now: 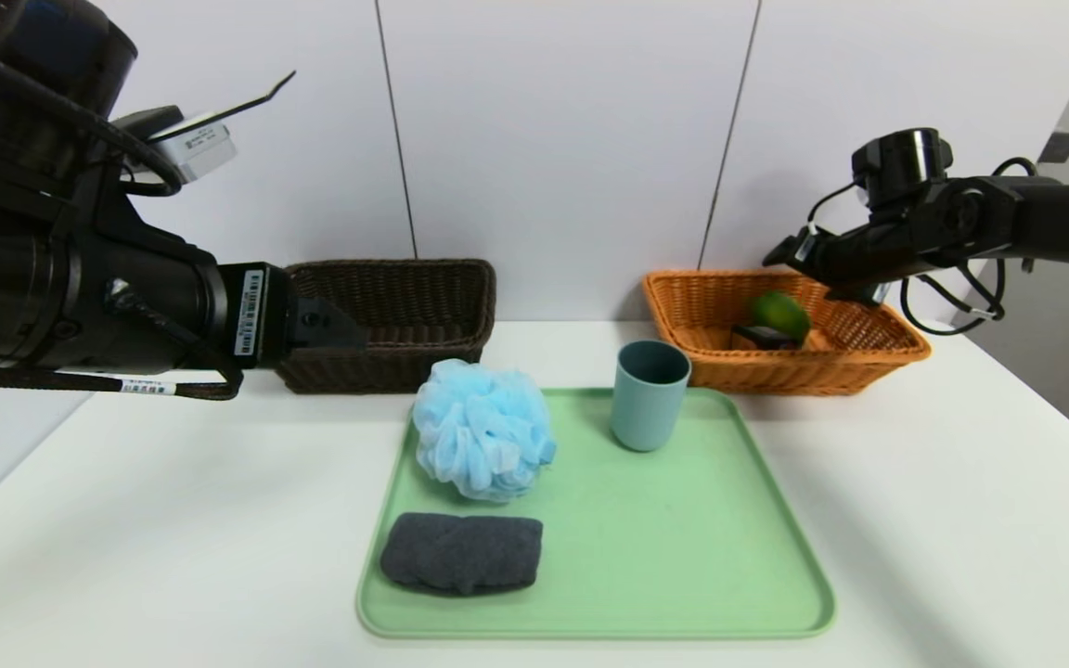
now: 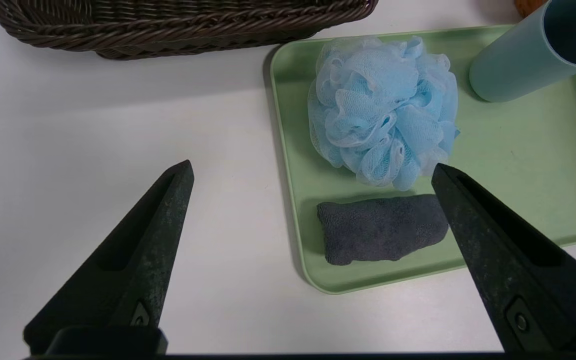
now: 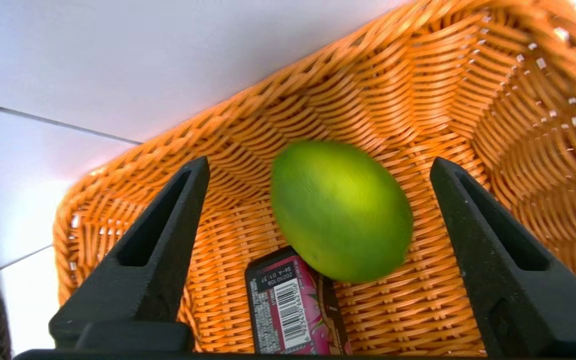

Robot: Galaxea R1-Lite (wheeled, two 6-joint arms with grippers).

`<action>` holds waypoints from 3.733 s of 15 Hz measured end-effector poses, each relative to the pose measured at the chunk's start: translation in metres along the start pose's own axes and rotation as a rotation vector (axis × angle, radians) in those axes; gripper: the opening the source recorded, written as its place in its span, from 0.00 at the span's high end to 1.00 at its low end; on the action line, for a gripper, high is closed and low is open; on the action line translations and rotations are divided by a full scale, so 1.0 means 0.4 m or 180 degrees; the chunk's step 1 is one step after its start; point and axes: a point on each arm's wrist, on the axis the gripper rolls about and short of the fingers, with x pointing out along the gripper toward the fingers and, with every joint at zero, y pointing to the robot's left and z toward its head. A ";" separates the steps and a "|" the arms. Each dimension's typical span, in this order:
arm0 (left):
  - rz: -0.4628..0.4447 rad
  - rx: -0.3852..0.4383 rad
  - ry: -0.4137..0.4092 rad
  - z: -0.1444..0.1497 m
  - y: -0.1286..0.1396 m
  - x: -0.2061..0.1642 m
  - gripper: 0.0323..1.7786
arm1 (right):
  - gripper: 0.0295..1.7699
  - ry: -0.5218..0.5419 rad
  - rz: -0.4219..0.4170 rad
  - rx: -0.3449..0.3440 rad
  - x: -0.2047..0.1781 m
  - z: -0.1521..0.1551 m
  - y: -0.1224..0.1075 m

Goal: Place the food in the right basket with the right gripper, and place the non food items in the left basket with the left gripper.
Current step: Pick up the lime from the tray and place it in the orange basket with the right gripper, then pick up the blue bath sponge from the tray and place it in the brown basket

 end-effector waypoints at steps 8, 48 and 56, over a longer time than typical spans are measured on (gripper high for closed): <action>-0.0292 -0.0298 -0.0623 0.079 -0.032 -0.018 0.05 | 0.07 -0.0119 0.0425 -0.0328 -0.385 0.027 0.131; 0.0544 0.0369 0.1045 -0.051 -0.269 0.445 0.05 | 0.04 0.0435 0.0524 -0.0254 -0.727 -0.153 -0.050; 0.0508 0.0365 0.1341 -0.100 -0.278 0.519 0.05 | 0.04 0.0368 0.0548 -0.0256 -0.752 -0.157 -0.055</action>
